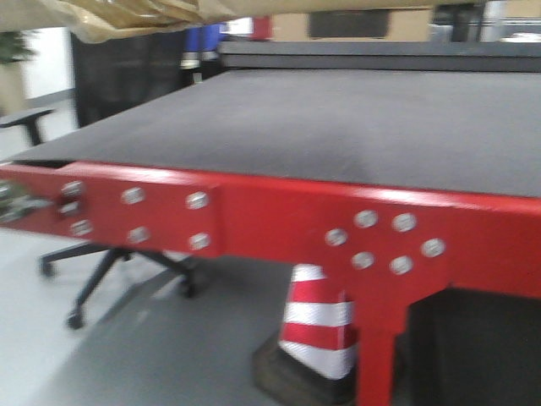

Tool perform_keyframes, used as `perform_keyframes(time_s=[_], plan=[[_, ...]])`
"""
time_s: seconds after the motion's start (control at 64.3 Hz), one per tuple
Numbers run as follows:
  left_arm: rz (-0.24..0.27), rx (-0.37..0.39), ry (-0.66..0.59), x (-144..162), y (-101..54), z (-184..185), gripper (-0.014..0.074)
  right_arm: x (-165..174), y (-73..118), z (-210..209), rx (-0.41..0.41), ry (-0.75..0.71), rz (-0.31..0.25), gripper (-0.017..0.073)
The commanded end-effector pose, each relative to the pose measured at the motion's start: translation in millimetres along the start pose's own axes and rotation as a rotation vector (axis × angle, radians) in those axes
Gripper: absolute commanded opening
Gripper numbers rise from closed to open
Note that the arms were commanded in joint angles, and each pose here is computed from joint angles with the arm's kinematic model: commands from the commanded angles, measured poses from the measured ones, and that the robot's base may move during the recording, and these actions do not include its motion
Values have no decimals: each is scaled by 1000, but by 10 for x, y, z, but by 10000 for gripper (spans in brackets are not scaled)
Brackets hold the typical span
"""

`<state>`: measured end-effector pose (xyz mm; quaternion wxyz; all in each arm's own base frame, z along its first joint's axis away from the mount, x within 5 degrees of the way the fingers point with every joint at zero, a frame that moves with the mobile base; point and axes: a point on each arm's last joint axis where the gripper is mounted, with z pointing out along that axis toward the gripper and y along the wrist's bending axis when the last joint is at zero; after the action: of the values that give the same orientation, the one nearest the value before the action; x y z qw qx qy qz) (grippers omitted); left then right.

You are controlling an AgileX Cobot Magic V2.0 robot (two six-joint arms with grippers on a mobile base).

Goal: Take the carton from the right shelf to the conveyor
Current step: 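Hold the carton and drive up to the red-framed conveyor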

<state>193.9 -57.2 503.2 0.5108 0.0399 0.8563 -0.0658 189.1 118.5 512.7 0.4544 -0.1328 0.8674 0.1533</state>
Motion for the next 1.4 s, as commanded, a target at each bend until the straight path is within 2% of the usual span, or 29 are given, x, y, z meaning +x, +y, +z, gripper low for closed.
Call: perform_keyframes(time_s=[0.0, 0.171, 1.383], plan=[[62, -84, -65, -60, 85, -47, -13, -41, -6, -90, -9, -55, -6, -68], [86, -124, -75, -72, 119, -50, -13, -41, -6, -90, -9, -55, -6, -68], [86, -124, -73, -72, 118, -42, -13, -41, -6, -90, -9, -55, -6, -68]])
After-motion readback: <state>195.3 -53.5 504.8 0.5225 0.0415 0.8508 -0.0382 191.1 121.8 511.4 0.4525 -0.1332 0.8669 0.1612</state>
